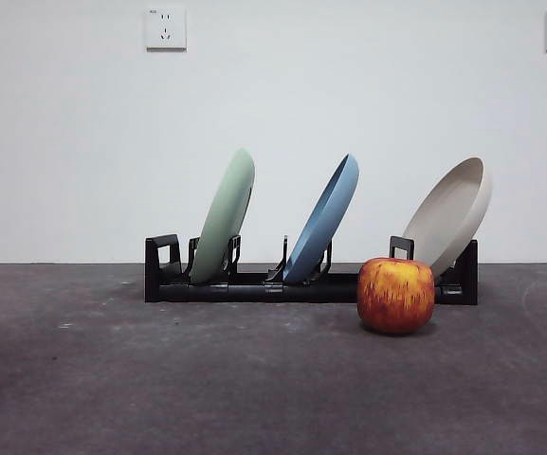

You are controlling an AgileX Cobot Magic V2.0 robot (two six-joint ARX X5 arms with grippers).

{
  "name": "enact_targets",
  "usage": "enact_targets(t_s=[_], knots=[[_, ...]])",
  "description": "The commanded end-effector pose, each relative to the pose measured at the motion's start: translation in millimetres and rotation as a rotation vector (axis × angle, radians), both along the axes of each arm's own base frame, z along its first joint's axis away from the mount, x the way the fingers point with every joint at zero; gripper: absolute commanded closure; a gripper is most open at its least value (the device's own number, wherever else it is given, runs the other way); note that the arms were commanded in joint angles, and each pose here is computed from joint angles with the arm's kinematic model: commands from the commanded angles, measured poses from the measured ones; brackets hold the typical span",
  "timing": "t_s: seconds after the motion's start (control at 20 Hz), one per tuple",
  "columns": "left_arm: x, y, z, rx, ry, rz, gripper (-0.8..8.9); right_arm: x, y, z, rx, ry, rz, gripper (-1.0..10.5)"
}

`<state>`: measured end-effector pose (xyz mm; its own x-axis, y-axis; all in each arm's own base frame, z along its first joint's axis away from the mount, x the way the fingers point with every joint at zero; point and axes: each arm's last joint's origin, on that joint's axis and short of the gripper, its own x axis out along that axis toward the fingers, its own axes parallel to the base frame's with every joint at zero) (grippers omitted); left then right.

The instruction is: Take the green plate from the plate rack,put the plate on the table,take the apple from the table,put the apple in the plate

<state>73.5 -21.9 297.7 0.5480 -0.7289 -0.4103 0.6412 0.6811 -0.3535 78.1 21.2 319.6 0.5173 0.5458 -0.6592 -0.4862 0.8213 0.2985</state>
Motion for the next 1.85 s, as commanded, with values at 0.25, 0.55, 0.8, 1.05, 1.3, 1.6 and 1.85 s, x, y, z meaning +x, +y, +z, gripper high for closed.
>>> enact_targets(t_s=[0.25,0.55,0.8,1.05,1.3,1.6,1.85], knots=[[1,0,2,0.019,-0.03,0.009,2.83,2,0,1,0.01,0.011,-0.01,2.9],[24,0,12,-0.038,-0.076,0.041,2.83,5,1,0,0.013,0.027,-0.015,2.9],[69,-10,20,-0.038,-0.105,0.039,2.84,9,1,-2,0.011,0.047,-0.015,2.9],[129,-34,28,0.024,-0.089,0.037,2.84,12,1,-2,0.01,0.052,-0.015,2.9],[199,-69,34,0.082,-0.1,0.063,2.85,12,1,-2,0.01,0.052,-0.015,2.9],[269,-113,18,0.118,-0.098,0.056,2.87,13,1,-1,0.011,0.043,-0.015,2.9],[307,-135,-3,0.153,-0.104,0.096,2.87,13,1,-1,0.011,0.043,-0.015,2.9]])
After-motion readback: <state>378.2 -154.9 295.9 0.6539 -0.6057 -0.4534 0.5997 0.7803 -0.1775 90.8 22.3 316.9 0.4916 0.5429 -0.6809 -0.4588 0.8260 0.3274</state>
